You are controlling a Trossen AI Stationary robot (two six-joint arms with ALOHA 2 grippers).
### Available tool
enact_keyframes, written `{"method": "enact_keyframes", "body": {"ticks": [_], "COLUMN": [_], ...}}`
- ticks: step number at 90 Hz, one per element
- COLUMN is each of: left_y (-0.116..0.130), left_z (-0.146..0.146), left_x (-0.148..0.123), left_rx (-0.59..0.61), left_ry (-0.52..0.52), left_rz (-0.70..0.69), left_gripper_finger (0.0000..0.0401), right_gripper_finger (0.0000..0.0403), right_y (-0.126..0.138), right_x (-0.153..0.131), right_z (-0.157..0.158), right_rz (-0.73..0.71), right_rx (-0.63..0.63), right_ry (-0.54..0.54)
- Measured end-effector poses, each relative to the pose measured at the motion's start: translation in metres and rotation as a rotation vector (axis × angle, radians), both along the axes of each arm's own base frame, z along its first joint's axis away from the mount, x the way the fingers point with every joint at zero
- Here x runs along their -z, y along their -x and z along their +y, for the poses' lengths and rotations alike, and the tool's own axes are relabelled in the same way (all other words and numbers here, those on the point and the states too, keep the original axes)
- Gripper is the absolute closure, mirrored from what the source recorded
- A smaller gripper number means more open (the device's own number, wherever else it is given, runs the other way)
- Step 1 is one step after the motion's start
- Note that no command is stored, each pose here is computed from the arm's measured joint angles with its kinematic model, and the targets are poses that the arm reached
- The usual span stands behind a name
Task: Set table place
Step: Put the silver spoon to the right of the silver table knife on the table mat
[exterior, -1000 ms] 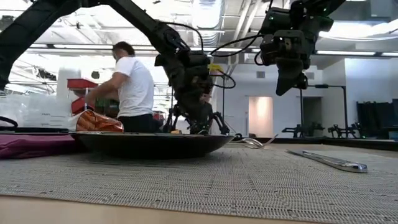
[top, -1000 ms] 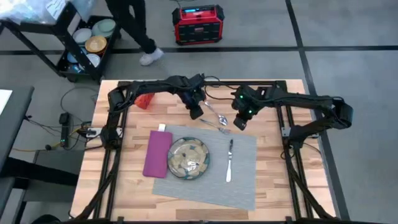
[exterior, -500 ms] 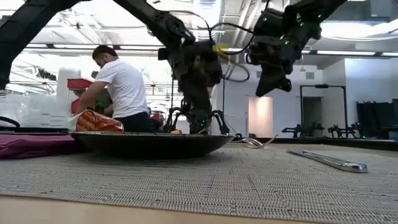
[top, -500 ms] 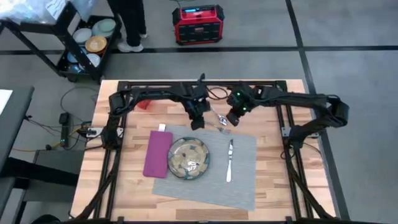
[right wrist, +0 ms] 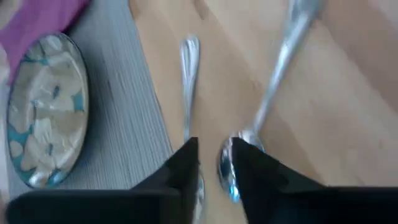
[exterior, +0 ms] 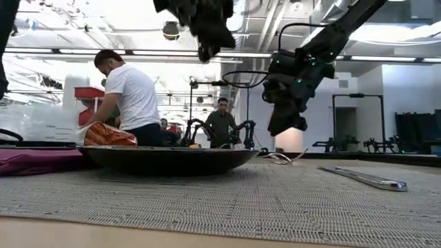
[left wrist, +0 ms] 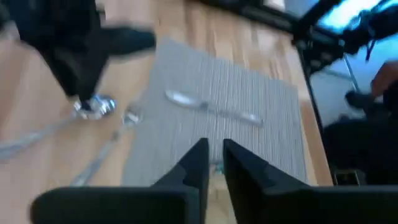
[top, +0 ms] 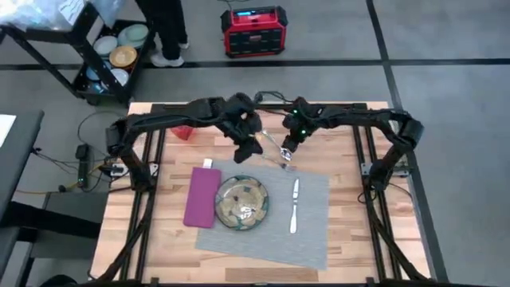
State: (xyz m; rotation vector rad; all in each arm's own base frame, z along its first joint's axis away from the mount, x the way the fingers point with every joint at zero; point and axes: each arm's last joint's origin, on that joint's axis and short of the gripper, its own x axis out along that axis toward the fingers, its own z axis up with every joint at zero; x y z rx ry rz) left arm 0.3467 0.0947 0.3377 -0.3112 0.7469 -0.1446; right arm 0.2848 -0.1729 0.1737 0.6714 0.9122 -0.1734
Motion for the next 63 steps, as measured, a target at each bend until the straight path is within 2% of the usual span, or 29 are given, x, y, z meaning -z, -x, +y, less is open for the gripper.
{"method": "enact_keyframes", "body": {"ticks": [10, 18, 34, 41, 47, 63], "left_y": [0.002, 0.001, 0.0, 0.0, 0.0, 0.001], "left_z": [0.001, 0.002, 0.003, 0.003, 0.002, -0.001], "left_x": [-0.002, 0.001, 0.003, 0.003, 0.004, 0.005], "left_rx": [-0.054, -0.099, -0.131, -0.131, -0.133, -0.126], "left_ry": [-0.012, -0.015, -0.016, -0.014, -0.009, -0.002], "left_rz": [0.013, 0.034, 0.053, 0.053, 0.06, 0.083], "left_gripper_finger": [0.0303, 0.0276, 0.0252, 0.0251, 0.0252, 0.0252], "right_gripper_finger": [0.0214, 0.0182, 0.0175, 0.0193, 0.0225, 0.0374], "right_y": [-0.01, -0.016, -0.025, -0.028, -0.03, -0.029], "right_x": [0.01, 0.02, 0.04, 0.044, 0.046, 0.047], "right_z": [-0.007, -0.012, -0.02, -0.022, -0.021, -0.022], "right_rz": [0.052, 0.118, 0.258, 0.298, 0.329, 0.352], "right_rx": [0.007, 0.021, 0.056, 0.061, 0.066, 0.045], "right_ry": [-0.016, -0.025, -0.036, -0.036, -0.015, 0.027]}}
